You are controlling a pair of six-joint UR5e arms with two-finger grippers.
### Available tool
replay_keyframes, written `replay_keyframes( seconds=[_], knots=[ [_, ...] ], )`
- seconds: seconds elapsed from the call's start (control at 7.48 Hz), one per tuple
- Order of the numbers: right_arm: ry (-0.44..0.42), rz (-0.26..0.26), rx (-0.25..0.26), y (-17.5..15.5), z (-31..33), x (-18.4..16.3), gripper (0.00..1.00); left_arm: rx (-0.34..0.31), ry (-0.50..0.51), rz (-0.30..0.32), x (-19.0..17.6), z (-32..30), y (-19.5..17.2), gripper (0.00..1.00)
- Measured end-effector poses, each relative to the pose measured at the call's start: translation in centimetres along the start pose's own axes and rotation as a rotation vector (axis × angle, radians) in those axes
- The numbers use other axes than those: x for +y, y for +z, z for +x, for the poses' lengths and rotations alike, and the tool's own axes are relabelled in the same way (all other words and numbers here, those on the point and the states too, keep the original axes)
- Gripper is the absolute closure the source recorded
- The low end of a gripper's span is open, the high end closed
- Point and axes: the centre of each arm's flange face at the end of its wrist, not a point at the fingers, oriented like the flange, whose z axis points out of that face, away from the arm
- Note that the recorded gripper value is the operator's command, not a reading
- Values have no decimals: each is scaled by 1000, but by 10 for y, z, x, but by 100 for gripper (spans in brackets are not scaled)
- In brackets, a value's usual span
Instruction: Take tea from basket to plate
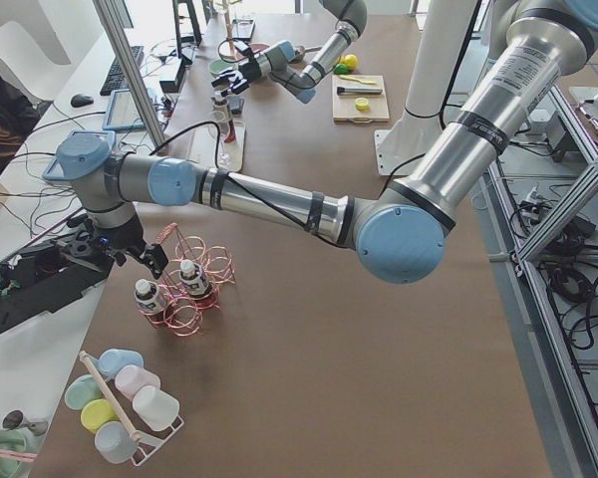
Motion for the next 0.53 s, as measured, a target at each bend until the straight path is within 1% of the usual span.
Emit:
replay_keyframes(
  seconds=[0.13,0.27,0.53],
  knots=[
    [0,-11,-18,-6,-6,-12,0,-8,65,-3,3,-28,6,2],
    [-1,-28,-30,-15,-14,-27,0,-29,147,-11,16,-52,6,2],
    [-3,-77,-63,-40,-21,-42,0,-80,329,-33,46,-98,-7,2]
  ],
)
